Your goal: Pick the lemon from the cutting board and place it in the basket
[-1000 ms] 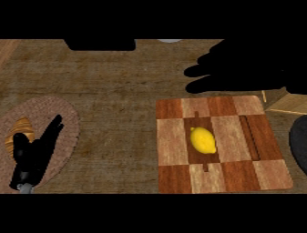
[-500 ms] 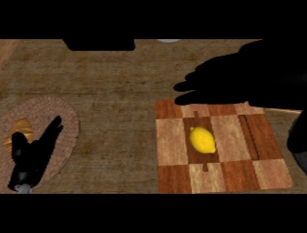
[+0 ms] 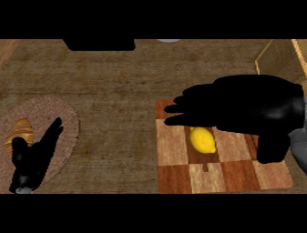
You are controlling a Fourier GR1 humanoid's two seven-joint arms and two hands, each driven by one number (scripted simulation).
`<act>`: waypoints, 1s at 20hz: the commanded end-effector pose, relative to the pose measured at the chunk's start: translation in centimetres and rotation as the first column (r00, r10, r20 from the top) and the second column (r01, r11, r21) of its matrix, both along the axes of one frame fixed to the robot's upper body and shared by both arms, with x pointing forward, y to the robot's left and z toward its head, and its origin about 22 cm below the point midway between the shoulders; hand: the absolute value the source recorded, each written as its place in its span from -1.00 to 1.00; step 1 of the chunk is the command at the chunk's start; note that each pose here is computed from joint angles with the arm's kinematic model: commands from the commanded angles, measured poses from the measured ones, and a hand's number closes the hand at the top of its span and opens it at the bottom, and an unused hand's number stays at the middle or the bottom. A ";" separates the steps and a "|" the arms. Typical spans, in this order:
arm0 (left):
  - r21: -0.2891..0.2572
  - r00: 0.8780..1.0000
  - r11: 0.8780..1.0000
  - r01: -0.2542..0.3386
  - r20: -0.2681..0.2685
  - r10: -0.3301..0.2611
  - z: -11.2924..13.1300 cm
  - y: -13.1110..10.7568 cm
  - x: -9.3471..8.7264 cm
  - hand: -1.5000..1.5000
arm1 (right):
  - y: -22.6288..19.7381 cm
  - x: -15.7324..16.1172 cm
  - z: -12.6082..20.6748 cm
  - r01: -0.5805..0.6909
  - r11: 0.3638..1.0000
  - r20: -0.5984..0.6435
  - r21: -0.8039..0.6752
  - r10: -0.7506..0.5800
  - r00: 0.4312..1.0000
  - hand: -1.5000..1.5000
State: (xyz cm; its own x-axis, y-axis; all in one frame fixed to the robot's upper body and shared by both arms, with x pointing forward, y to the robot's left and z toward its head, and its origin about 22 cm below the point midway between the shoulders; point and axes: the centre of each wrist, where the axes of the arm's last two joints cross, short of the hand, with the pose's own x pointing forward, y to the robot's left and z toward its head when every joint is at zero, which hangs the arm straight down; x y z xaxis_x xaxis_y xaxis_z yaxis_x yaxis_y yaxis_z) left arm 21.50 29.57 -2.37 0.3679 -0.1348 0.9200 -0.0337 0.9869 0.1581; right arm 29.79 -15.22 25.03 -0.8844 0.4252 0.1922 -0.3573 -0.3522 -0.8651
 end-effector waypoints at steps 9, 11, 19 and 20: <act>-0.006 0.985 0.999 -0.047 -0.168 0.045 -2.8 -0.9 -1.4 0.00 | 0.2 0.6 -6.4 0.008 0.999 0.012 -0.051 -0.008 1.000 -1.00; -0.025 0.986 0.999 -0.037 -0.163 0.033 -2.7 0.0 -2.5 0.00 | -0.6 0.9 -7.9 -0.004 0.999 -0.008 -0.047 0.003 1.000 -1.00; -0.027 0.986 0.999 -0.032 -0.165 0.027 -1.8 -0.3 -1.8 0.00 | -1.1 1.7 -10.6 0.004 1.000 0.009 -0.028 -0.004 1.000 -1.00; -0.020 0.984 0.999 -0.043 -0.175 0.039 -2.8 -0.7 -2.0 0.00 | -1.8 2.9 -9.5 0.015 1.000 0.005 -0.023 -0.014 1.000 -1.00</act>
